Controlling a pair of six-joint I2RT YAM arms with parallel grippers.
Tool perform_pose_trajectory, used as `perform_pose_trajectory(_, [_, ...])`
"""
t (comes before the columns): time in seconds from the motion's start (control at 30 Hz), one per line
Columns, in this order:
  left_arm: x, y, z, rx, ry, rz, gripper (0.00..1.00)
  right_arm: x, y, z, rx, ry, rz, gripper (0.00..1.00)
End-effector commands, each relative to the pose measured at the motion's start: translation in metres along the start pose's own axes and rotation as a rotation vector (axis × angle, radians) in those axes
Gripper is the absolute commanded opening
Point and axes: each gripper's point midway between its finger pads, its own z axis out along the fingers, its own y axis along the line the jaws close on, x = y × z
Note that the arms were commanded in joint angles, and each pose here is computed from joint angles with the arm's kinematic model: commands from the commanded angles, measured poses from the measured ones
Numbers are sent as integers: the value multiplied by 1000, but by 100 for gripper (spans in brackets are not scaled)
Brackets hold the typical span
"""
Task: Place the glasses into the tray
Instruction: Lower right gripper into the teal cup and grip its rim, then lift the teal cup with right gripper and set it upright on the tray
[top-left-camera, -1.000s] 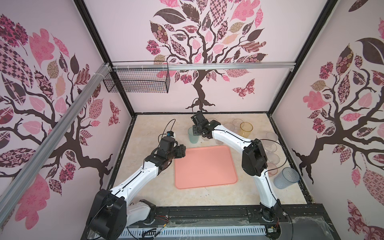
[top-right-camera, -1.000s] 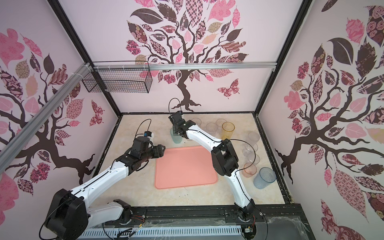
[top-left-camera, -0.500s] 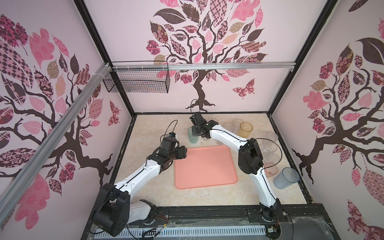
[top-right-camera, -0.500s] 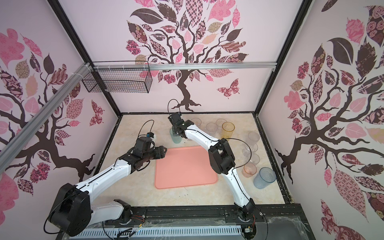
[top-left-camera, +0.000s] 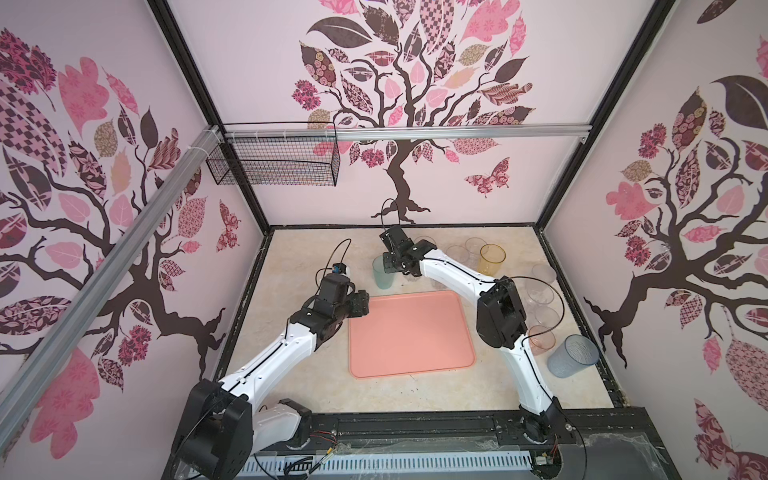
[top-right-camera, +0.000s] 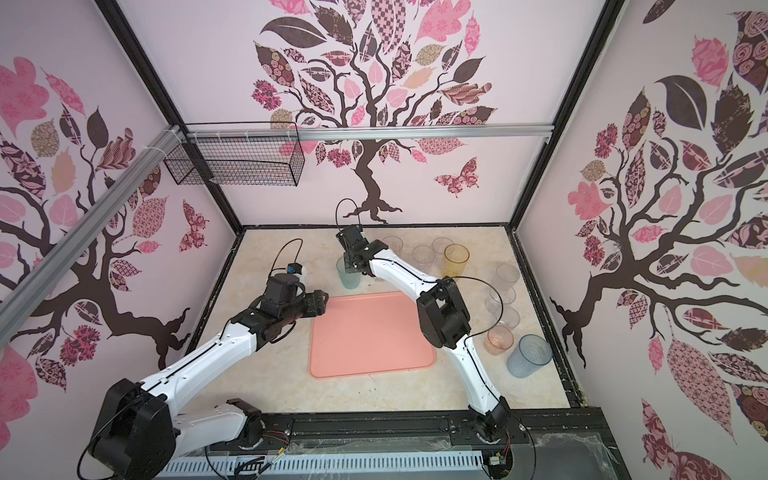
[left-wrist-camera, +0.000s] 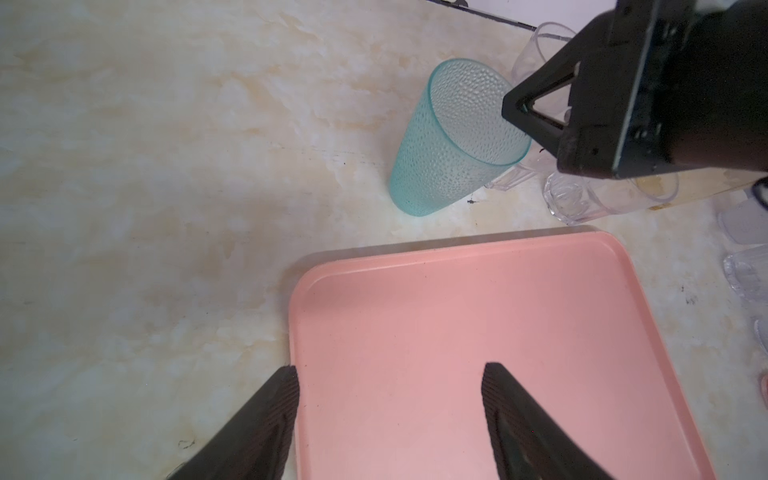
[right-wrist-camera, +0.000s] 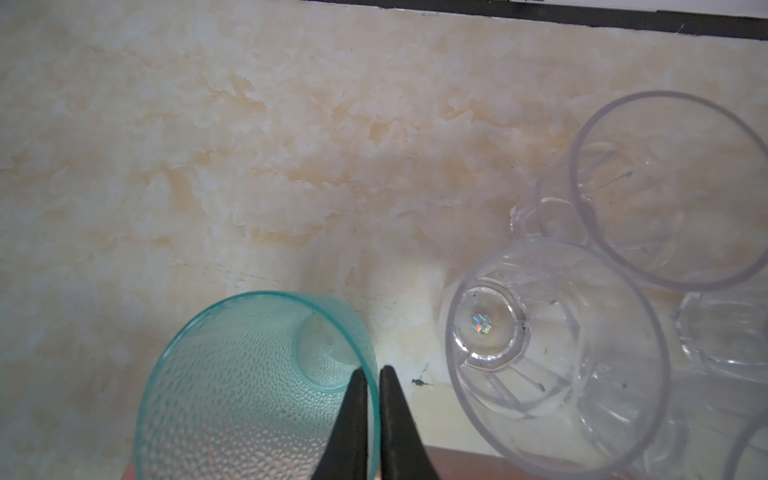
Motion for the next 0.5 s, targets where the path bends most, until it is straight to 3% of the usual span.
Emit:
perform_pose_trajectory(0.0, [-14,7,-11,-42,-62,12,74,-24,8,-31,-62,-46,46,7])
perform_pose_trajectory(0.2, [-34,19,-40,-106,-128,-2,74,-35,26,-68,-130,-69,56,4])
perform_pose_trajectory(0.47, [-51,64,-81,-216,-169,-74,74,-6,56,-113,-189,-7,-19,2])
